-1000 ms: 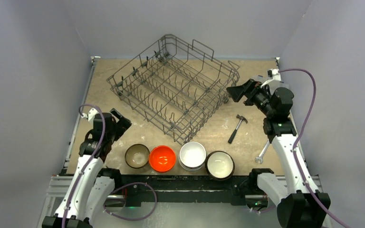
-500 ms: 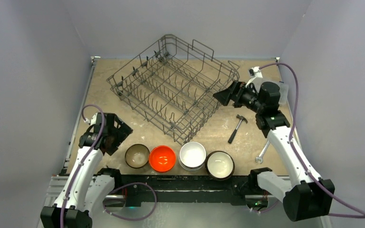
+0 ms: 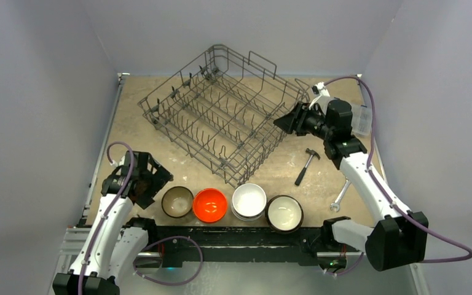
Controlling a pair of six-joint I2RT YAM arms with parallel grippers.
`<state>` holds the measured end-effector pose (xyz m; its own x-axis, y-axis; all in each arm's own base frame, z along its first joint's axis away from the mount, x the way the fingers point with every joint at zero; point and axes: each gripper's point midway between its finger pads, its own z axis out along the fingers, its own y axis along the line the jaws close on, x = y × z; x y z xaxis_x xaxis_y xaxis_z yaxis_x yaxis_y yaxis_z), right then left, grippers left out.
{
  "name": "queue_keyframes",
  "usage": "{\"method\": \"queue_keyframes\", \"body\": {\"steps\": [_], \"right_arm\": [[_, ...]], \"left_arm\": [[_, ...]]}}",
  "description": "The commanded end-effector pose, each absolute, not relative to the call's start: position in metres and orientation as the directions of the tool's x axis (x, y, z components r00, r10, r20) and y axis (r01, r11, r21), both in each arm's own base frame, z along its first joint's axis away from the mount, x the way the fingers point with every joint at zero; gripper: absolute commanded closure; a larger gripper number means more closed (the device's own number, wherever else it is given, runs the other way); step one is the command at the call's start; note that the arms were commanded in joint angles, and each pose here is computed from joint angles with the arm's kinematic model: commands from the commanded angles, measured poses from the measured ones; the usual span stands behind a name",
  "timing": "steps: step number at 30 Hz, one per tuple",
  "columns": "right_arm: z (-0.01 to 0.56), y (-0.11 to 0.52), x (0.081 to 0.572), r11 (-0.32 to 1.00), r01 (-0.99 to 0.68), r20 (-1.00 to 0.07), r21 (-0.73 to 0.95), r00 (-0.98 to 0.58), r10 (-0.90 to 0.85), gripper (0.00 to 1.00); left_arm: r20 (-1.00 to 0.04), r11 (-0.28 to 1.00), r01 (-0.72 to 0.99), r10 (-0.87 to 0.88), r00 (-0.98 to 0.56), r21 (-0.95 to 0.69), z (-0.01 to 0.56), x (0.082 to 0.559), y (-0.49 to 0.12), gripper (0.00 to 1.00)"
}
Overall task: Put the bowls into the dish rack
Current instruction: Adjust the dish rack at the center of the board.
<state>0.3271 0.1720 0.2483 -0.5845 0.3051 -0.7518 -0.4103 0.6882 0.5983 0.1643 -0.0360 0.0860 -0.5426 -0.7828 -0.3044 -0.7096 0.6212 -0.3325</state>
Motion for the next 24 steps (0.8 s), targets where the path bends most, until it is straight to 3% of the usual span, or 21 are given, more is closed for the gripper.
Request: {"method": "queue_keyframes", "body": {"steps": [1,4,7,10,18,24], "right_arm": [[0.267,0.17,0.348,0.71,-0.434,-0.797,0.555,-0.521,0.305,0.51],[0.263,0.17,0.356,0.721,-0.422,-0.795,0.549,-0.529,0.297,0.55],[0.263,0.171,0.359,0.723,-0.417,-0.789,0.55,-0.543,0.288,0.84],[0.27,0.165,0.368,0.749,-0.385,-0.796,0.538,-0.523,0.303,0.97],[0.292,0.147,0.39,0.817,-0.32,-0.831,0.48,-0.464,0.306,1.0],[0.31,0.133,0.4,0.861,-0.275,-0.863,0.427,-0.409,0.297,1.0]], "left_arm": [[-0.279,0.641,-0.678,-0.767,-0.577,-0.359,0.082,0.165,-0.045,0.01],[-0.263,0.643,-0.675,-0.765,-0.587,-0.362,0.079,0.163,-0.048,0.01],[-0.263,0.65,-0.67,-0.759,-0.596,-0.358,0.079,0.163,-0.048,0.01],[-0.269,0.658,-0.662,-0.752,-0.602,-0.358,0.081,0.163,-0.048,0.01],[-0.254,0.68,-0.636,-0.73,-0.635,-0.365,0.082,0.161,-0.053,0.02],[-0.303,0.738,-0.588,-0.673,-0.675,-0.33,0.097,0.164,-0.046,0.05]]}}
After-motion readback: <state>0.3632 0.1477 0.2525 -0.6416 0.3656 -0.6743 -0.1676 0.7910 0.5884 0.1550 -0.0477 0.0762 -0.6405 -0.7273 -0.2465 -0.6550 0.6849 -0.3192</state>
